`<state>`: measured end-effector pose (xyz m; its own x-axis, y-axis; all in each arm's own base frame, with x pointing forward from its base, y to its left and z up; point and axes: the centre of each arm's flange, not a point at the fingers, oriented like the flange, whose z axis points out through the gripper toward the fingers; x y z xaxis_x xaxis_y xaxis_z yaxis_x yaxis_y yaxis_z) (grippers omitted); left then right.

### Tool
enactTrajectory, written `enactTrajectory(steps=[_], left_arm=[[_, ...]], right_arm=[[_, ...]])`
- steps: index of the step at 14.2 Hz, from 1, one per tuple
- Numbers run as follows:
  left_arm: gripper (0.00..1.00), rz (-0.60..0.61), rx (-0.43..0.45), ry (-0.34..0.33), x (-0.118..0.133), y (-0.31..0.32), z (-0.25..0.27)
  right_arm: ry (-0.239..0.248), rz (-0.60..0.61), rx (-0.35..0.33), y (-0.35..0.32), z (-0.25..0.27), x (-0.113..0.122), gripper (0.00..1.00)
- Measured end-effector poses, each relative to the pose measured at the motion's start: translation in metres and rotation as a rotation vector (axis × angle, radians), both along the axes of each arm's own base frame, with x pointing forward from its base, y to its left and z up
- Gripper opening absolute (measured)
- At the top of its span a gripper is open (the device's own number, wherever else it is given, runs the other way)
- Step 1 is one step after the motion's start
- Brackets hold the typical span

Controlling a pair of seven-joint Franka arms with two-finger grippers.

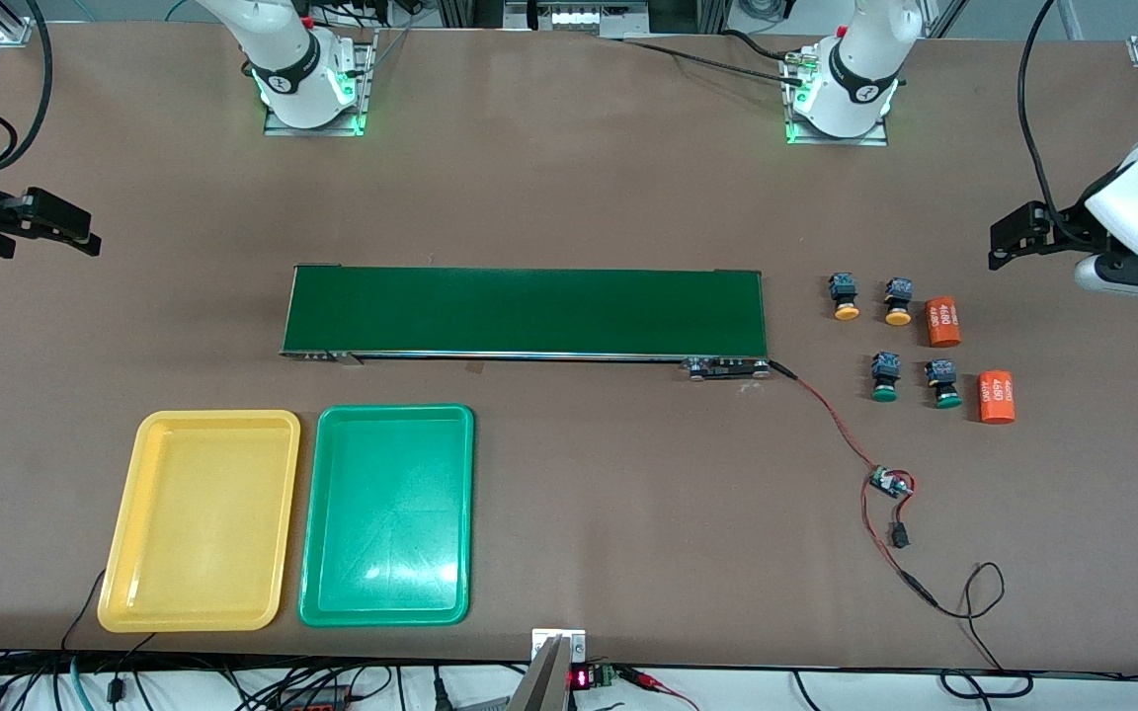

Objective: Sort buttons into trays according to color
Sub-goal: 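Reach the left gripper down toward the orange cylinder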

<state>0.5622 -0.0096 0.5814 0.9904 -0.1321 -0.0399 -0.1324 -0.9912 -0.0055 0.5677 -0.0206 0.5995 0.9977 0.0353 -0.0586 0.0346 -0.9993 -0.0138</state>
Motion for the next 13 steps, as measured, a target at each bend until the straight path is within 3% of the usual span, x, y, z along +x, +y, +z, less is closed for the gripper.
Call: enactTrajectory(steps=[6, 13], left_arm=[[1.0, 0.013, 0.0, 0.005, 0.001, 0.005, -0.002], [1.0, 0.04, -0.003, 0.076, 0.012, 0.02, -0.035]], right_arm=[[0.0, -0.003, 0.0, 0.0, 0.0, 0.0, 1.0], [0.0, -0.003, 0.0, 0.0, 0.0, 0.0, 1.0]])
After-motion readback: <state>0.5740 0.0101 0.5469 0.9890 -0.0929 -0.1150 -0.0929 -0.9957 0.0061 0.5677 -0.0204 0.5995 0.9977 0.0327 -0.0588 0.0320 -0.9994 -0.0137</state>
